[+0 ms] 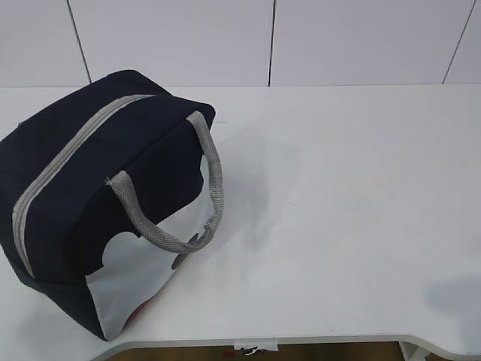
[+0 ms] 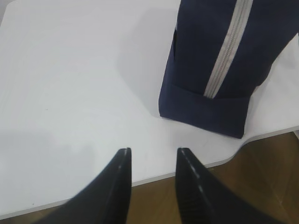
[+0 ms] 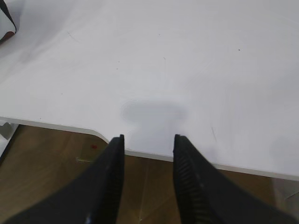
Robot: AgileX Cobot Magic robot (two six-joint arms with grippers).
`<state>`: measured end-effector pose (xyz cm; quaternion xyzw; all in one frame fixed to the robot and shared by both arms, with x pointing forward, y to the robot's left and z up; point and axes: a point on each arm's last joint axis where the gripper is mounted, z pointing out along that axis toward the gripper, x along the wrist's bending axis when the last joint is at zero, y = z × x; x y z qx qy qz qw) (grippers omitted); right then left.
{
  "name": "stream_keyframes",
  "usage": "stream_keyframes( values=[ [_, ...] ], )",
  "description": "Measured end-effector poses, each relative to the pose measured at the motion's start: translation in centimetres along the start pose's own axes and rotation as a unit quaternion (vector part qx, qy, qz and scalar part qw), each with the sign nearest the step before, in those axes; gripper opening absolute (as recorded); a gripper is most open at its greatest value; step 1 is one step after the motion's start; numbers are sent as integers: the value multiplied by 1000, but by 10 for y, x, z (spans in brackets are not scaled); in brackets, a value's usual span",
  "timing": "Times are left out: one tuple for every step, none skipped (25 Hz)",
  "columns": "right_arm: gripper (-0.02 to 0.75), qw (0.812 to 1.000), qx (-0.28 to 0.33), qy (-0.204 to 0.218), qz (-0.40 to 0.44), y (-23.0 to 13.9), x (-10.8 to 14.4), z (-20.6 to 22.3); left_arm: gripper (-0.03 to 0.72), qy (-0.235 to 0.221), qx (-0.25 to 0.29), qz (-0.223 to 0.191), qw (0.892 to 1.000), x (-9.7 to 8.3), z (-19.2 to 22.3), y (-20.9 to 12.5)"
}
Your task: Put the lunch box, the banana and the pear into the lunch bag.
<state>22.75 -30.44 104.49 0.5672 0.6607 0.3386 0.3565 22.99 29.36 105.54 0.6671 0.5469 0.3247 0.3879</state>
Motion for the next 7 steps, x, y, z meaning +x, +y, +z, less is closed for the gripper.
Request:
stream_keyframes(
  values=[
    [272,1000,0,0,0,0,0,0,244,0,0,0,1000,0,0,0],
    [272,1000,0,0,0,0,0,0,244,0,0,0,1000,0,0,0],
    [272,1000,0,0,0,0,0,0,244,0,0,0,1000,0,0,0],
    [272,1000,0,0,0,0,0,0,244,0,0,0,1000,0,0,0],
    [272,1000,0,0,0,0,0,0,244,0,0,0,1000,0,0,0],
    [272,1000,0,0,0,0,0,0,244,0,0,0,1000,0,0,0],
    [272,1000,0,0,0,0,0,0,244,0,0,0,1000,0,0,0]
  ],
)
